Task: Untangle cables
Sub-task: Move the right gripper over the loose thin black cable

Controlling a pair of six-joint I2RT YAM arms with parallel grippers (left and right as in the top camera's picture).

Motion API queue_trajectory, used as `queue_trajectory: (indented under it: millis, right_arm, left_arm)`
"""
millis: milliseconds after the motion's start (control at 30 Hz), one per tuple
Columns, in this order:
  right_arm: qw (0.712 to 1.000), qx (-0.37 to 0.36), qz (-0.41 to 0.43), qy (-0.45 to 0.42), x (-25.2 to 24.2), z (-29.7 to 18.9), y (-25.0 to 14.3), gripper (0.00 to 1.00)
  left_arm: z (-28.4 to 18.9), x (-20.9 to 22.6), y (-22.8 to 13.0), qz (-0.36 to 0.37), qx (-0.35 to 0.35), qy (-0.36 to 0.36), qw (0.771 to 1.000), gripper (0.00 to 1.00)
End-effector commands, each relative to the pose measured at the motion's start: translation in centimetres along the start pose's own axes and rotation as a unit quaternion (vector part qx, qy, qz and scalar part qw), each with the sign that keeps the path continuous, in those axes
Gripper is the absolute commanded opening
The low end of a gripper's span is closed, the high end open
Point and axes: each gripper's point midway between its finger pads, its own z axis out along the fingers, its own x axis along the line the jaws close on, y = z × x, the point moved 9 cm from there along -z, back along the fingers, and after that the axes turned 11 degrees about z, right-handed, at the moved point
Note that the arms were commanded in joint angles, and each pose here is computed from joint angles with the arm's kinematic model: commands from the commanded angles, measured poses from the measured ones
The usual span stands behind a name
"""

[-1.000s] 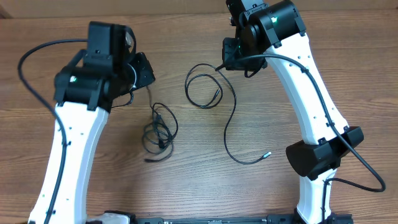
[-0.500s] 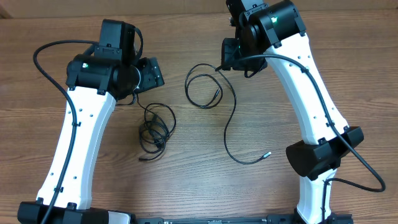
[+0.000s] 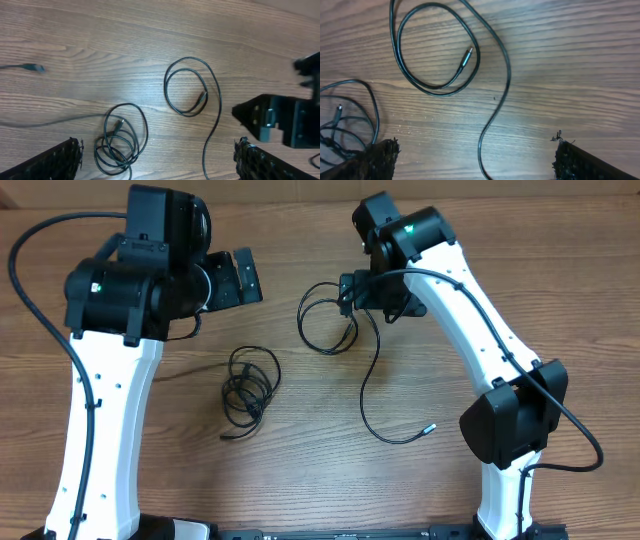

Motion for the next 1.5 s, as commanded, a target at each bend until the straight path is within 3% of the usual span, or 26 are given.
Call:
queue_trajectory:
  millis: [0, 600, 833, 1033, 1200, 1467]
  right_arm:
    - [1.0, 0.013, 0.003, 0.01, 0.0, 1.4, -0.2, 1.0]
    - [0.994, 0.052, 0.003, 0.101, 1.5, 4.7, -0.6, 1.0]
    - [0.992, 0.059, -0.013, 0.111, 1.6, 7.9, -1.4, 0.93]
    - [0.992, 0.053, -0.011, 0.117, 1.8, 9.4, -1.8, 0.76]
    - [0.991, 0.04, 0.005, 0.125, 2.7, 9.4, -1.8, 0.43]
    - [0.995, -0.032, 0.073, 0.053, 3.8, 9.8, -2.2, 0.41]
  left_arm:
    - [-0.5, 0.1, 0.0, 0.005, -0.004, 0.012, 1.0, 1.0]
    - [0.9, -0.4, -2.8, -0.006, 0.103, -0.036, 0.994, 1.0]
    - [1.9, -0.2, -3.6, -0.009, 0.125, -0.032, 0.992, 1.0]
    - [2.0, -0.1, -3.6, -0.009, 0.126, -0.032, 0.991, 1.0]
    - [2.0, -0.1, -3.6, -0.009, 0.126, -0.032, 0.991, 0.99]
    - [2.0, -0.2, -3.6, -0.009, 0.126, -0.032, 0.991, 0.99]
